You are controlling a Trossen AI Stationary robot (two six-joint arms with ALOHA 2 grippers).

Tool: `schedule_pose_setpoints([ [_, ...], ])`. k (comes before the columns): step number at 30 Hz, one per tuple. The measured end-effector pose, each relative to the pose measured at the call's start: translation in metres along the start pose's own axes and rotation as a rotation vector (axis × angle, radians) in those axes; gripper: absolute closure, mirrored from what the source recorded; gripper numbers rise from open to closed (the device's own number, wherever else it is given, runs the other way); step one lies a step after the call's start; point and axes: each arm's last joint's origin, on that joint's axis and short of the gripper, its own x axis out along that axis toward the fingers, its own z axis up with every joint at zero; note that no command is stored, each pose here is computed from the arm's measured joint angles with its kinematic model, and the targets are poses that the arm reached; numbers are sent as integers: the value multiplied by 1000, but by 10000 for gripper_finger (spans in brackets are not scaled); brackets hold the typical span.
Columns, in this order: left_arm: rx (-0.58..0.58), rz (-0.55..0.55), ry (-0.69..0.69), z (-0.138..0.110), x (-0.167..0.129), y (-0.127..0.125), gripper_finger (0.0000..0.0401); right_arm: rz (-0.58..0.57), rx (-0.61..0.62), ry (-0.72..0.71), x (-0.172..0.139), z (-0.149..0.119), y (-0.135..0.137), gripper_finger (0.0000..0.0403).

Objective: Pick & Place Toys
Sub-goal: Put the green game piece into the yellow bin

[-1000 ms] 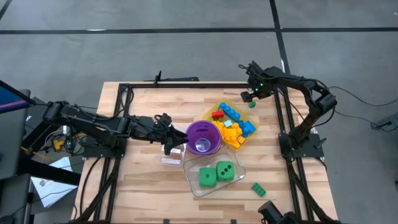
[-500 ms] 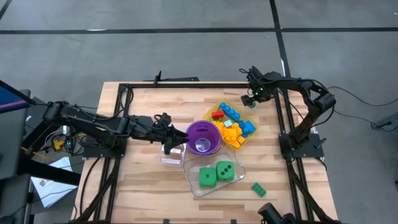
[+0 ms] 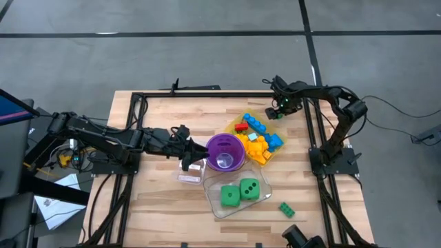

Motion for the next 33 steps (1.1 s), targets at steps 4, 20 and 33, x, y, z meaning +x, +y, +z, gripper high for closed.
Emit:
schedule_pose_setpoints([
  [4,0,1,-1,0,0,0,247,-1,18,-6,0,1,-1,98],
  [20,0,2,-3,0,0,0,247,2,27,-16,0,2,0,167],
  [33,0,2,-2,0,0,0,247,5,0,-13,0,-1,8,269],
])
